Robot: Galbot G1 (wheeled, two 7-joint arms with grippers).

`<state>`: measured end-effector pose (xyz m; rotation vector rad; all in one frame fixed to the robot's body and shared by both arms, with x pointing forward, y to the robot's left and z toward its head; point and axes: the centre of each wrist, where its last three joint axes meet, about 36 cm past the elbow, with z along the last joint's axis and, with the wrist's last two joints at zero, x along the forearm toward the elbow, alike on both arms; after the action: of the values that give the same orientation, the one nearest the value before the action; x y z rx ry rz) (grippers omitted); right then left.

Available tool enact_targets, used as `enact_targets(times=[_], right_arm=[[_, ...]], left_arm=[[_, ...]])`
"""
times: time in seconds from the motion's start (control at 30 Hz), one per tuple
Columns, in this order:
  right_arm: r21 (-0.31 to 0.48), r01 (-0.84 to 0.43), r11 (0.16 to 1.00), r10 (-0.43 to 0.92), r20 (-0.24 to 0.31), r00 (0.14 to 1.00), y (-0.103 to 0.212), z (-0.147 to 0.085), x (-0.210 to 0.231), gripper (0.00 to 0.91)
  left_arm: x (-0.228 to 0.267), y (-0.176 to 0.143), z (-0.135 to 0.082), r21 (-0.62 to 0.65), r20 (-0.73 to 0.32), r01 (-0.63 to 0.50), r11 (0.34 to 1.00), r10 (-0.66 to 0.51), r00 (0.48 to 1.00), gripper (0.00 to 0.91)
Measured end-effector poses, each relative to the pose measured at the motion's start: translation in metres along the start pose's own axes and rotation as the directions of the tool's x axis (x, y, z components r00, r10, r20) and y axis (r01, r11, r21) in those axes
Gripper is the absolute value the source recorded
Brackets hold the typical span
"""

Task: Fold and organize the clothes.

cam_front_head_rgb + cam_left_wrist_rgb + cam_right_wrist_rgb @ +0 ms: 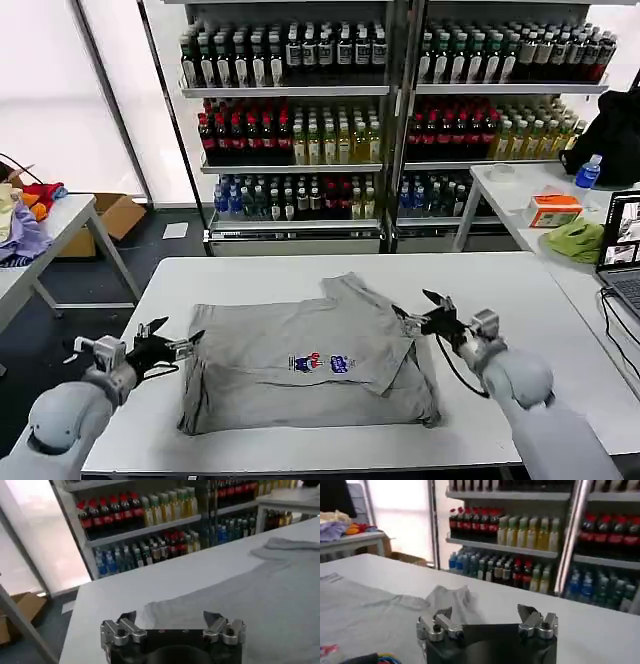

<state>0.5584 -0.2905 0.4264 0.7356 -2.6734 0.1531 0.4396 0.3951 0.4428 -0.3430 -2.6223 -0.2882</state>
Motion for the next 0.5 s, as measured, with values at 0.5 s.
enact_targets(times=[0.5], right_arm=[[-0.023, 0.042, 0.999, -0.045, -0.152, 0.987, 0.005, -0.011, -0.088, 0.907]], left_arm=[[-0.050, 0.029, -0.006, 0.026, -0.039, 0.000, 1.000, 0.001, 0.999, 0.907]])
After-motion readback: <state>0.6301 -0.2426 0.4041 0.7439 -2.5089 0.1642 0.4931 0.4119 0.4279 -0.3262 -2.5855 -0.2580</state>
